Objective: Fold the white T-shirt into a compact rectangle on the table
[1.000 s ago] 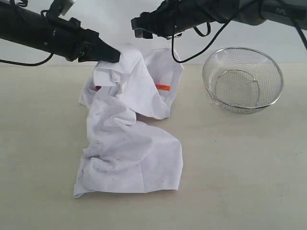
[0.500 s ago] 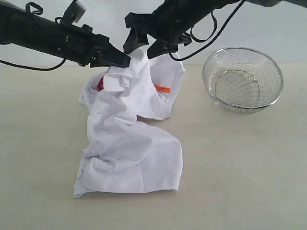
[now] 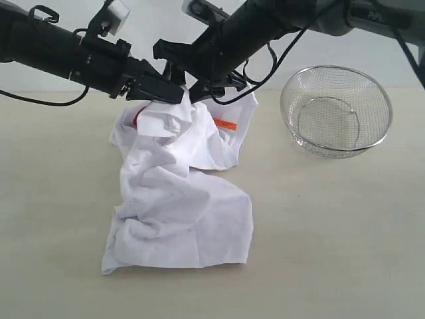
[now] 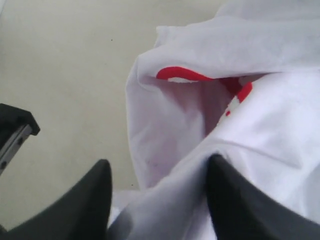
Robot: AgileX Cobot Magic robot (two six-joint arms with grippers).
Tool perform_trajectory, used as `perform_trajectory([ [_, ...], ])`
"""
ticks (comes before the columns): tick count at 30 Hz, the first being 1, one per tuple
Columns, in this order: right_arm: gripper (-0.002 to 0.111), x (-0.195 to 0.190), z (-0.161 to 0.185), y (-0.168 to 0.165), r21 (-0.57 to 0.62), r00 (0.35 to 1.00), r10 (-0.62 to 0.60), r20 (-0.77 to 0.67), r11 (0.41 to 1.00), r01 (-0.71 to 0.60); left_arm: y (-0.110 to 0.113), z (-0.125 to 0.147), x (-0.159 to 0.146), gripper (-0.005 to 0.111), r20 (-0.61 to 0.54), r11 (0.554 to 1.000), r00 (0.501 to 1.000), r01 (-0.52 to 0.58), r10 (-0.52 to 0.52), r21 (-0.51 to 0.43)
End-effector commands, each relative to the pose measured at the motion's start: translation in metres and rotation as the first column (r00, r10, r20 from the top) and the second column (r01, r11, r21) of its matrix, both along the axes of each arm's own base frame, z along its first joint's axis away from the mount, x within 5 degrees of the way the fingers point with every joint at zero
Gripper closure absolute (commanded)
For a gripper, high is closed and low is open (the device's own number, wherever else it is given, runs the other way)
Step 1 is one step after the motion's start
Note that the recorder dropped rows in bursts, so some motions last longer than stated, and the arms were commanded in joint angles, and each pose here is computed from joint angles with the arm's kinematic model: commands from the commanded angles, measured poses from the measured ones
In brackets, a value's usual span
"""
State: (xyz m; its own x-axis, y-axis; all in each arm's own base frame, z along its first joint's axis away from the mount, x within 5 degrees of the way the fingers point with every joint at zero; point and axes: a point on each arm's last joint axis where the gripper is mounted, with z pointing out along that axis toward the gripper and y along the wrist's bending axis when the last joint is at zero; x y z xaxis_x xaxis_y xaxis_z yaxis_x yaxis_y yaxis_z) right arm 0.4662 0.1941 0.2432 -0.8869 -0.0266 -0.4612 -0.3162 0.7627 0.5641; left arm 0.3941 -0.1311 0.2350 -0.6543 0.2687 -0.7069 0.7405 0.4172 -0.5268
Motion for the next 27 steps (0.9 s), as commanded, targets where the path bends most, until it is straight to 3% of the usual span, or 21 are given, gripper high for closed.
perform_trajectory([
  [1, 0.095, -0.001, -0.004, -0.001, -0.075, 0.999, 0.030, 0.017, 0.997, -0.028, -0.003, 0.005, 0.001, 0.102, 0.001, 0.999, 1.000, -0.007, 0.007, -0.033],
  [2, 0.108, -0.001, -0.004, -0.002, -0.102, 0.999, 0.034, 0.027, 0.994, -0.032, -0.002, 0.005, 0.001, 0.102, -0.001, 0.999, 1.000, -0.016, 0.016, -0.032],
  [5, 0.108, 0.000, 0.000, -0.013, -0.152, 0.999, 0.022, 0.040, 0.988, -0.015, 0.004, 0.004, 0.003, 0.099, -0.007, 0.999, 0.999, -0.034, 0.034, -0.012],
  [10, 0.109, 0.009, 0.008, -0.054, -0.142, 0.999, -0.031, 0.031, 0.989, 0.035, 0.026, 0.006, 0.007, 0.071, -0.015, 0.996, 0.996, -0.090, 0.090, 0.007],
  [13, 0.109, 0.012, 0.008, -0.078, -0.148, 1.000, -0.009, 0.028, 0.989, 0.013, 0.038, 0.007, 0.011, 0.061, -0.023, 0.992, 0.991, -0.129, 0.129, -0.004],
  [20, 0.109, 0.022, 0.007, -0.118, -0.198, 0.994, -0.013, 0.106, 0.980, 0.033, 0.042, 0.003, 0.021, 0.064, 0.027, 0.972, 0.972, -0.233, 0.232, 0.035],
  [27, 0.103, 0.038, 0.015, -0.120, -0.210, 0.949, -0.076, 0.306, 0.967, 0.145, 0.028, -0.027, 0.025, 0.064, -0.022, 0.977, 0.980, -0.197, 0.199, 0.079],
])
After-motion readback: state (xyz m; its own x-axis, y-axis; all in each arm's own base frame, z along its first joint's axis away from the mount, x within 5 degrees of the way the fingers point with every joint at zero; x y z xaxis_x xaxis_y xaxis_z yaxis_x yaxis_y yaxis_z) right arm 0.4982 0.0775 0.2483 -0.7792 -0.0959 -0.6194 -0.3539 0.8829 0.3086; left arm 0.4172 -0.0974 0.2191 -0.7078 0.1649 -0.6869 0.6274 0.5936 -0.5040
